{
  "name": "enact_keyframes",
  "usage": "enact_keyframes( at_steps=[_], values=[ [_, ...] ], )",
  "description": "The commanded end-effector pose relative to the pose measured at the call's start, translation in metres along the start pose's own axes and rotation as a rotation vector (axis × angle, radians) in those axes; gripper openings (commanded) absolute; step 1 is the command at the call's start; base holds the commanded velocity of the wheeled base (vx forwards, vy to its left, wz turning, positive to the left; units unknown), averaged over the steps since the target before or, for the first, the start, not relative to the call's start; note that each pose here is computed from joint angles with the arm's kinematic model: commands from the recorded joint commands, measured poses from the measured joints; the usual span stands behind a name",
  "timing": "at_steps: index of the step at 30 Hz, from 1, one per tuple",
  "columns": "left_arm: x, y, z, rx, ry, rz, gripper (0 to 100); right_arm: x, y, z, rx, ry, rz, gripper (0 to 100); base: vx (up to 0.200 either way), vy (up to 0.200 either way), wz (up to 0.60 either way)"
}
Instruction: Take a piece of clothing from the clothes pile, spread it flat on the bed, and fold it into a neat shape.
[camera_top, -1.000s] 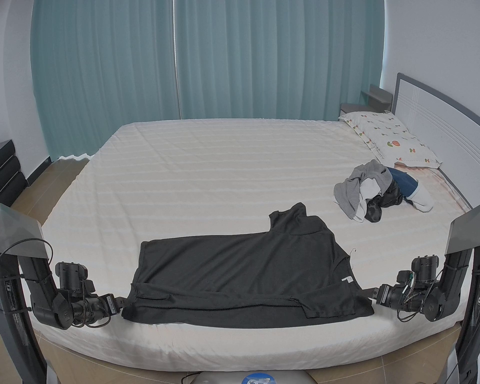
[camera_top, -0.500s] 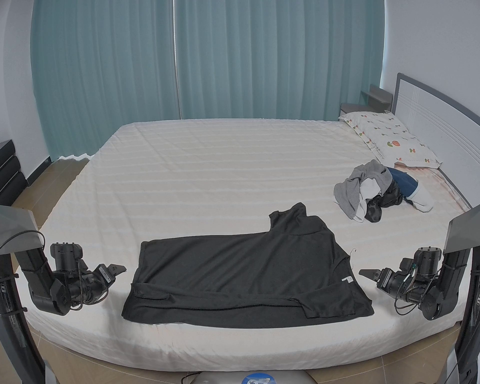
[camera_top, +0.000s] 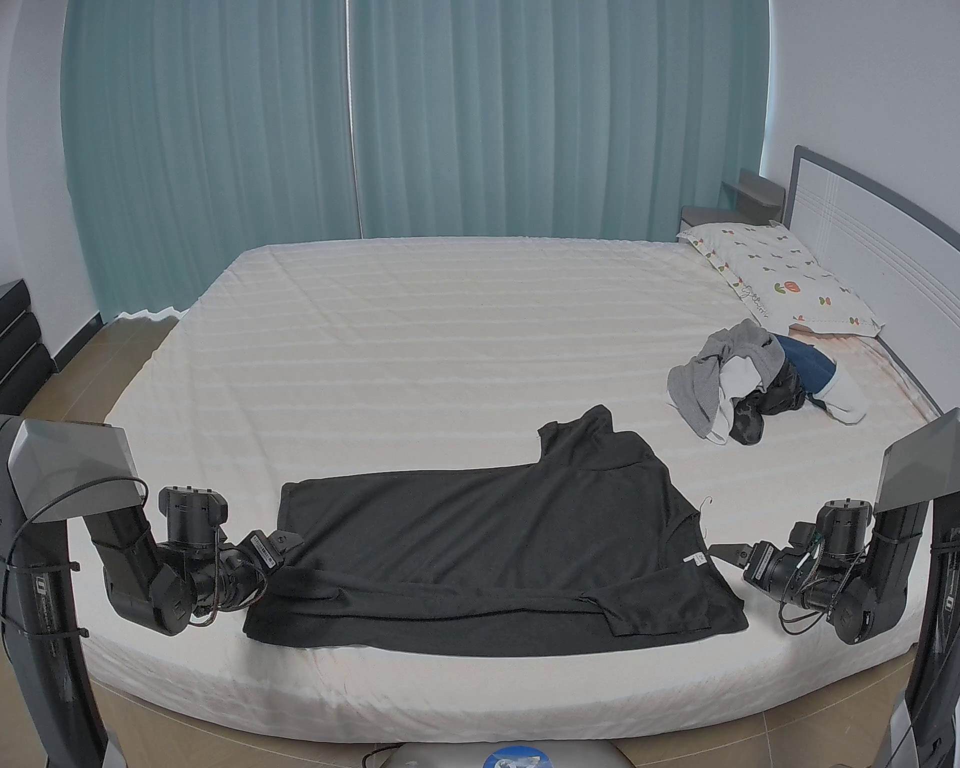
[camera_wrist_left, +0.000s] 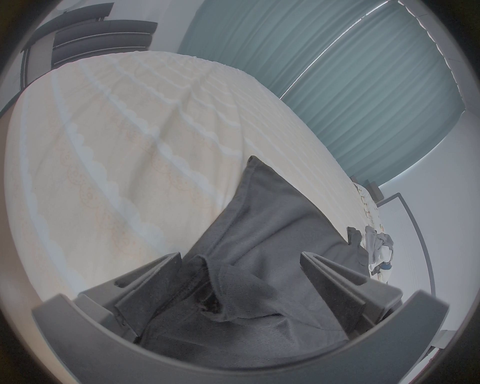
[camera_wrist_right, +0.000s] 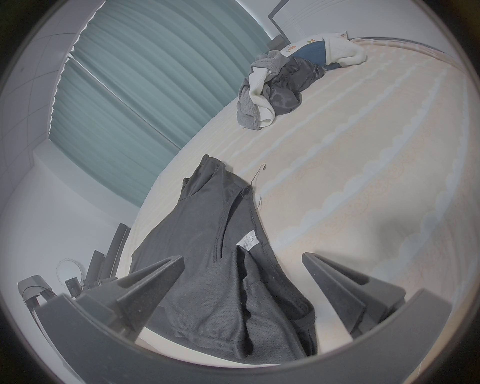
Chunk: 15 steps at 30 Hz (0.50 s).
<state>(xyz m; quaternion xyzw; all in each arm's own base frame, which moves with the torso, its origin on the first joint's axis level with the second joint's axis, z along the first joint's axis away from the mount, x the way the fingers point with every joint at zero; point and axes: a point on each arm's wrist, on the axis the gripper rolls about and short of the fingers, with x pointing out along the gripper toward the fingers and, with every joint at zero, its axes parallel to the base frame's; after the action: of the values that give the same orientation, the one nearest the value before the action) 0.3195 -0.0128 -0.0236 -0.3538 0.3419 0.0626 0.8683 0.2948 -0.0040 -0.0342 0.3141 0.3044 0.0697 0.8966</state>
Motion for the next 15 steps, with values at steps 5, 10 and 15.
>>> enact_keyframes(
  at_steps=[5,10,15],
  values=[
    [0.000,0.002,-0.005,0.004,0.018,0.012,0,0.001,-0.001,-0.001,0.001,0.003,-0.002,100,0.000,0.000,0.00],
    [-0.003,0.004,-0.002,-0.004,0.007,0.015,0,0.000,0.000,0.001,-0.002,-0.005,0.002,100,0.000,0.000,0.00],
    [-0.004,0.011,0.008,-0.035,-0.023,0.028,0,0.002,0.010,0.001,-0.033,-0.054,0.010,100,0.000,0.000,0.00]
  ],
)
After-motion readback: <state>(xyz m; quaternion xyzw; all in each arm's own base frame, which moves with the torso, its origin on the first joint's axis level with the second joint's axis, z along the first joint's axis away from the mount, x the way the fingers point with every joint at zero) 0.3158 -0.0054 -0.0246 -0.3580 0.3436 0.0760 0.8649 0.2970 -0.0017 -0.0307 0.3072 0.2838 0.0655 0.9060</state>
